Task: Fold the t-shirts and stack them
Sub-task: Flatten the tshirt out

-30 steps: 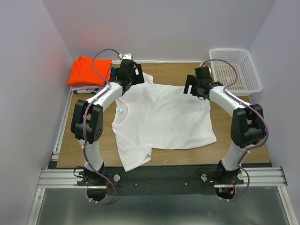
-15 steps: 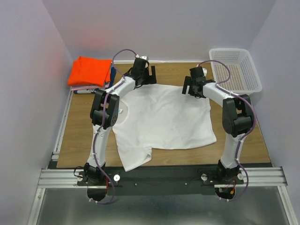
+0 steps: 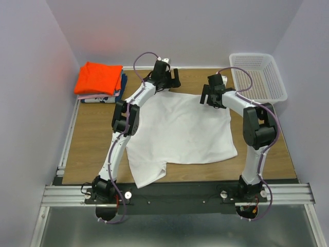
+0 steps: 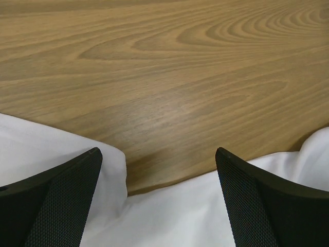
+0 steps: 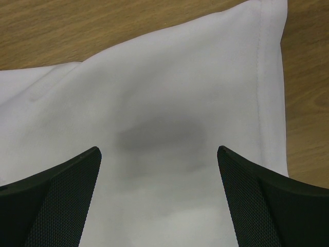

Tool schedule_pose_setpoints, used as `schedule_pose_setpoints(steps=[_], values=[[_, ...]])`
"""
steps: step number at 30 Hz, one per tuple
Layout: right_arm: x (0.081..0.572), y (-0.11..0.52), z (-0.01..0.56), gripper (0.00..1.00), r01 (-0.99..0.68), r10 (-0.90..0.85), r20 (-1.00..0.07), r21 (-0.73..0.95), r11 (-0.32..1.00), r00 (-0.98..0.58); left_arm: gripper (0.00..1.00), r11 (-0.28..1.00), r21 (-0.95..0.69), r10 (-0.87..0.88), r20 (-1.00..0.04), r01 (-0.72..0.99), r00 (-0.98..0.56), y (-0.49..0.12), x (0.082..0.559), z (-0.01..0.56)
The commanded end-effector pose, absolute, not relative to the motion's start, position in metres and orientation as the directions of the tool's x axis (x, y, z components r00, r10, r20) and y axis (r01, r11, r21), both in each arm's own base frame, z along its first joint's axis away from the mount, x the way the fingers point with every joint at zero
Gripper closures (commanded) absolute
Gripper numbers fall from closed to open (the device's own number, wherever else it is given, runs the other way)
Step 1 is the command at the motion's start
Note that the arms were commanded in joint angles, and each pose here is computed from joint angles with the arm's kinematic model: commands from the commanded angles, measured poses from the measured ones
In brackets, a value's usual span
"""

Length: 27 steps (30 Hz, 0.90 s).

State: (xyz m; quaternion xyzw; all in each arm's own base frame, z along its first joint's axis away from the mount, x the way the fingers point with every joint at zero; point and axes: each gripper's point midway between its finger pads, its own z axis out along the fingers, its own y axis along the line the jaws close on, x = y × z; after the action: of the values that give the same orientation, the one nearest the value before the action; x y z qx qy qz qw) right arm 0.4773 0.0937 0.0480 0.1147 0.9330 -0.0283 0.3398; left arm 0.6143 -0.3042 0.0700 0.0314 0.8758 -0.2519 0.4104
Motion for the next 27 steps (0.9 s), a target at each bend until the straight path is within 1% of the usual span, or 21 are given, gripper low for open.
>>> schedule_pose_setpoints(steps=[1,4,7,8,11,12,13,14,15,17,18,20,21,23,24,26,27], values=[[0.479,0.088,0.050,0.00,0.260,0.214,-0.644,0.023,0.965,-0.735,0.02,0.862,-0.451,-0.168,-0.683,0.230,-0.711,-0.301,0.613,0.043],[0.477,0.088,0.056,0.00,0.253,0.210,-0.651,0.029,0.967,-0.729,0.02,0.860,-0.461,-0.184,-0.680,0.218,-0.710,-0.298,0.616,0.042],[0.480,0.089,0.071,0.00,0.233,0.197,-0.671,0.037,0.972,-0.715,0.02,0.855,-0.466,-0.207,-0.711,0.229,-0.672,-0.296,0.625,0.066],[0.482,0.092,0.080,0.00,0.216,0.191,-0.681,0.049,0.975,-0.707,0.02,0.850,-0.469,-0.220,-0.730,0.240,-0.647,-0.297,0.628,0.087],[0.480,0.095,0.097,0.00,0.185,0.182,-0.698,0.071,0.980,-0.693,0.02,0.852,-0.459,-0.231,-0.760,0.250,-0.607,-0.293,0.629,0.125],[0.477,0.097,0.099,0.00,0.177,0.180,-0.697,0.077,0.981,-0.694,0.02,0.855,-0.449,-0.237,-0.785,0.261,-0.572,-0.289,0.627,0.156],[0.475,0.097,0.103,0.00,0.172,0.181,-0.700,0.083,0.982,-0.691,0.02,0.863,-0.435,-0.232,-0.795,0.259,-0.561,-0.285,0.623,0.168],[0.471,0.101,0.115,0.00,0.153,0.187,-0.709,0.113,0.982,-0.680,0.02,0.867,-0.421,-0.245,-0.826,0.267,-0.507,-0.278,0.618,0.210],[0.465,0.102,0.114,0.00,0.148,0.191,-0.702,0.122,0.981,-0.687,0.02,0.878,-0.409,-0.234,-0.821,0.249,-0.521,-0.272,0.609,0.207],[0.456,0.105,0.125,0.00,0.132,0.203,-0.707,0.155,0.979,-0.677,0.02,0.901,-0.379,-0.234,-0.835,0.212,-0.498,-0.256,0.595,0.222],[0.447,0.104,0.120,0.00,0.133,0.203,-0.695,0.154,0.979,-0.689,0.02,0.907,-0.370,-0.236,-0.841,0.199,-0.486,-0.248,0.576,0.236],[0.436,0.099,0.117,0.00,0.150,0.210,-0.692,0.148,0.978,-0.691,0.02,0.924,-0.356,-0.258,-0.849,0.139,-0.461,-0.231,0.557,0.243],[0.430,0.098,0.125,0.00,0.155,0.224,-0.700,0.162,0.975,-0.678,0.02,0.929,-0.349,-0.254,-0.844,0.123,-0.473,-0.221,0.532,0.241],[0.415,0.096,0.114,0.00,0.151,0.222,-0.685,0.163,0.975,-0.694,0.02,0.932,-0.350,-0.275,-0.854,0.095,-0.442,-0.208,0.513,0.244],[0.412,0.098,0.117,0.00,0.145,0.229,-0.688,0.179,0.973,-0.689,0.02,0.937,-0.342,-0.273,-0.846,0.073,-0.458,-0.197,0.490,0.231],[0.403,0.100,0.108,0.00,0.131,0.227,-0.674,0.190,0.973,-0.703,0.02,0.941,-0.337,-0.286,-0.847,0.036,-0.448,-0.185,0.474,0.220],[0.400,0.101,0.106,0.00,0.125,0.226,-0.669,0.196,0.973,-0.708,0.02,0.937,-0.348,-0.308,-0.821,-0.005,-0.480,-0.177,0.457,0.199]])
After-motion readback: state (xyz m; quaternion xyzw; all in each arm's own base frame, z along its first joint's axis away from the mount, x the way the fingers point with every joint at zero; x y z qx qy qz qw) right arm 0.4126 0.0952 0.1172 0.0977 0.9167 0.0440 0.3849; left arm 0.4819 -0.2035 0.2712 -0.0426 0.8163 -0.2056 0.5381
